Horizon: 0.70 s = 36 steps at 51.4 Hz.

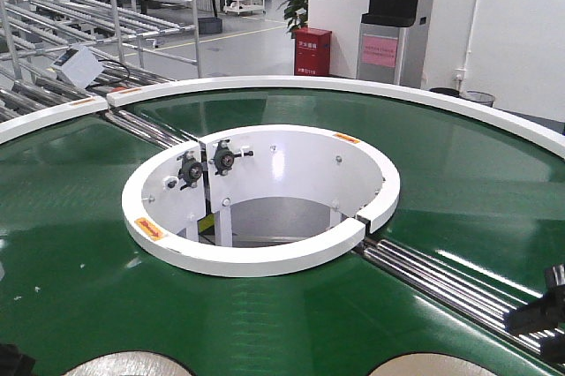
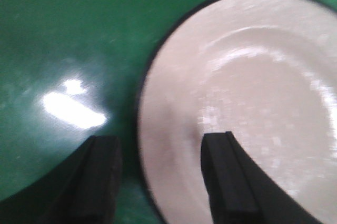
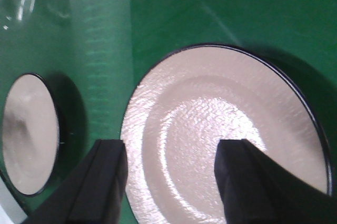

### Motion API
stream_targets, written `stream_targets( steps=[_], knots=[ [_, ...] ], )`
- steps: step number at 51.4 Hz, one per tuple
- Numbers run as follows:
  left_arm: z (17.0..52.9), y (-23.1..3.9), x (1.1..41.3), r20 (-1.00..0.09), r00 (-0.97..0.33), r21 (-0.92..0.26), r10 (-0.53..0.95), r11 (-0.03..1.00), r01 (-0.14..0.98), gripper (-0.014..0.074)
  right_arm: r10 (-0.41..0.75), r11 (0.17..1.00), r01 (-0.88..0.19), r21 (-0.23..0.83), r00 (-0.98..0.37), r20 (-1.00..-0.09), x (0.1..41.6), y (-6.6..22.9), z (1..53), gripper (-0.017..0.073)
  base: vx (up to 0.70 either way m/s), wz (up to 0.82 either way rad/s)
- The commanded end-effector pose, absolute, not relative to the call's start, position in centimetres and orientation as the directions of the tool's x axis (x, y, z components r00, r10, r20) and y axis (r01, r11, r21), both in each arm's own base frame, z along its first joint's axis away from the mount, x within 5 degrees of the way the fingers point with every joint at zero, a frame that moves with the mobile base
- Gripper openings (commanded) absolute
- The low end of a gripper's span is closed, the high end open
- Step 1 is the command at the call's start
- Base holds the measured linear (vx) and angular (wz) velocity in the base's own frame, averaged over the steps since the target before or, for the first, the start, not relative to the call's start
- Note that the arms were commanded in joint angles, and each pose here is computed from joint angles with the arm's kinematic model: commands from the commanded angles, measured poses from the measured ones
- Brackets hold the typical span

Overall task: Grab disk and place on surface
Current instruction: 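Lower left and right grippers toward two cream plates on the conveyor, then close left and right grippers on the black rims of the plates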

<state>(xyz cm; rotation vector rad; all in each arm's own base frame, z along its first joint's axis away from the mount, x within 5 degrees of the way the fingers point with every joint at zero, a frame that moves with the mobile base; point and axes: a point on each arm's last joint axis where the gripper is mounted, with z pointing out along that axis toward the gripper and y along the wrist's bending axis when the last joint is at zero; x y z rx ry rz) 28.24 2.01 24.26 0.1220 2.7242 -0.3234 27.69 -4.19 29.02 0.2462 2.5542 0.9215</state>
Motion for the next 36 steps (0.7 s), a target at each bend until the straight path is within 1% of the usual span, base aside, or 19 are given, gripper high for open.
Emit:
stream_targets(
  steps=[1, 8, 11, 15, 20, 23, 26, 29, 30, 32, 35, 36],
  knots=[
    [24.3, 2.9, 29.4, -0.422, -0.906, -0.212, -0.009, 0.973, 0.088, 0.0458, 0.33, 0.725, -0.025, 0.688, -0.864, -0.379, 27.6, -3.8, 31.4, 0.043, 0.0, 0.0],
    [21.5, 3.4, 30.5, -0.351, -0.936, -0.228, -0.008, 0.971, 0.077, 0.0458, 0.354, 0.686, -0.036, 0.727, -0.856, -0.376, 27.7, -3.5, 31.8, 0.043, 0.0, 0.0],
    [20.6, 3.2, 30.8, -0.331, -0.944, -0.259, -0.005, 0.962, 0.085, 0.0458, 0.351, 0.675, -0.055, 0.736, -0.853, -0.387, 27.7, -3.4, 31.9, 0.043, 0.0, 0.0],
    [19.4, 2.7, 31.1, -0.301, -0.954, -0.329, 0.01, 0.938, 0.113, 0.0458, 0.345, 0.67, -0.079, 0.738, -0.848, -0.403, 27.8, -3.3, 32.1, 0.043, 0.0, 0.0],
    [18.3, 1.6, 31.4, -0.275, -0.96, -0.448, 0.043, 0.878, 0.168, 0.0458, 0.354, 0.663, -0.081, 0.744, -0.842, -0.407, 27.9, -3.3, 32.2, 0.0428, 0.0, 0.0],
    [17.7, 1.0, 31.5, -0.259, -0.965, -0.528, 0.047, 0.829, 0.182, 0.0446, 0.357, 0.66, -0.082, 0.747, -0.841, -0.408, 27.9, -3.3, 32.2, 0.0424, 0.0, 0.0],
    [17.1, 0.6, 31.6, -0.237, -0.97, -0.577, 0.043, 0.798, 0.176, 0.0414, 0.359, 0.66, -0.081, 0.747, -0.839, -0.409, 27.9, -3.3, 32.2, 0.0422, 0.0, 0.0],
    [16.7, 0.4, 31.7, -0.215, -0.976, -0.61, 0.029, 0.777, 0.158, 0.0342, 0.359, 0.66, -0.081, 0.747, -0.839, -0.409, 27.9, -3.3, 32.2, 0.042, 0.0, 0.0],
    [16.6, 0.4, 31.7, -0.208, -0.978, -0.619, 0.027, 0.771, 0.153, 0.0302, 0.358, 0.661, -0.082, 0.746, -0.839, -0.409, 27.9, -3.3, 32.2, 0.0419, 0.0, 0.0],
    [16.6, 0.3, 31.6, -0.203, -0.979, -0.625, 0.029, 0.766, 0.152, 0.0218, 0.358, 0.661, -0.082, 0.746, -0.839, -0.409, 27.9, -3.3, 32.2, 0.0419, 0.0, 0.0],
    [16.8, 0.2, 31.6, -0.203, -0.979, -0.632, 0.028, 0.759, 0.153, 0.0042, 0.352, 0.667, -0.081, 0.74, -0.842, -0.41, 27.9, -3.3, 32.1, 0.0419, 0.0, 0.01],
    [16.9, 0.2, 31.6, -0.206, -0.978, -0.634, 0.025, 0.758, 0.152, 0.0002, 0.349, 0.671, -0.08, 0.737, -0.843, -0.41, 27.9, -3.3, 32.1, 0.0419, 0.0, 0.0]
  ],
)
